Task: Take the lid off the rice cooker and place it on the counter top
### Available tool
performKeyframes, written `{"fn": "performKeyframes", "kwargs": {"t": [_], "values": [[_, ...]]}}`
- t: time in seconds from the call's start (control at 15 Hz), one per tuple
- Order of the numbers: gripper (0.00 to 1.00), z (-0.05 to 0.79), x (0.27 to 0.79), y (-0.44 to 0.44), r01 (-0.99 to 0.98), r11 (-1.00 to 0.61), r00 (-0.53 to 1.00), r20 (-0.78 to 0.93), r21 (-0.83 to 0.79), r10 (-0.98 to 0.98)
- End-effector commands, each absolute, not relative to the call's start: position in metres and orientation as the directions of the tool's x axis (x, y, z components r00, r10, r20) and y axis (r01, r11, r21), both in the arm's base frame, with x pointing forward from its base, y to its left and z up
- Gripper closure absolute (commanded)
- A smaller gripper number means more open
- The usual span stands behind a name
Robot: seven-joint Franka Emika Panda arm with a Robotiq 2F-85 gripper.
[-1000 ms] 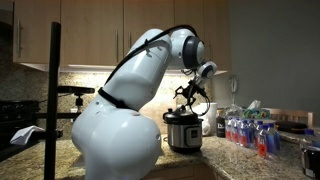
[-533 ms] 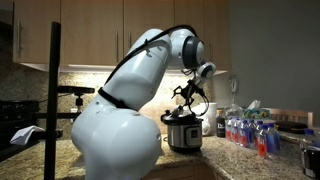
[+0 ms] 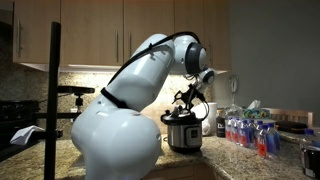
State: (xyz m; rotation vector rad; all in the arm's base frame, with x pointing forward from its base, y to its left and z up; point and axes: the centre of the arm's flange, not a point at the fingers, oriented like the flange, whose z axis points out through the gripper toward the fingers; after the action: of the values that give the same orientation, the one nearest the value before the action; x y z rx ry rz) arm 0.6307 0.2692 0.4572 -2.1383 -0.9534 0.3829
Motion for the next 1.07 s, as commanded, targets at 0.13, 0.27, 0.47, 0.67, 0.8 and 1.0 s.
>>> {"fn": "performKeyframes", "kwargs": {"t": [0.13, 0.27, 0.47, 0.67, 0.8, 1.0], "values": [[0.66, 0.473, 0.631, 0.277, 0.476, -0.455, 0.676, -0.018, -0.753, 0.737], [0.79, 0.473, 0.631, 0.278, 0.473, -0.459, 0.674, -0.027, -0.752, 0.738], [0.98, 0.462, 0.636, 0.276, 0.453, -0.46, 0.677, -0.041, -0.763, 0.735], [0.95, 0.457, 0.637, 0.28, 0.441, -0.444, 0.664, -0.05, -0.78, 0.746], [0.95, 0.461, 0.637, 0.282, 0.445, -0.436, 0.66, -0.043, -0.782, 0.75], [0.95, 0.476, 0.636, 0.282, 0.454, -0.413, 0.661, -0.012, -0.789, 0.75]]}}
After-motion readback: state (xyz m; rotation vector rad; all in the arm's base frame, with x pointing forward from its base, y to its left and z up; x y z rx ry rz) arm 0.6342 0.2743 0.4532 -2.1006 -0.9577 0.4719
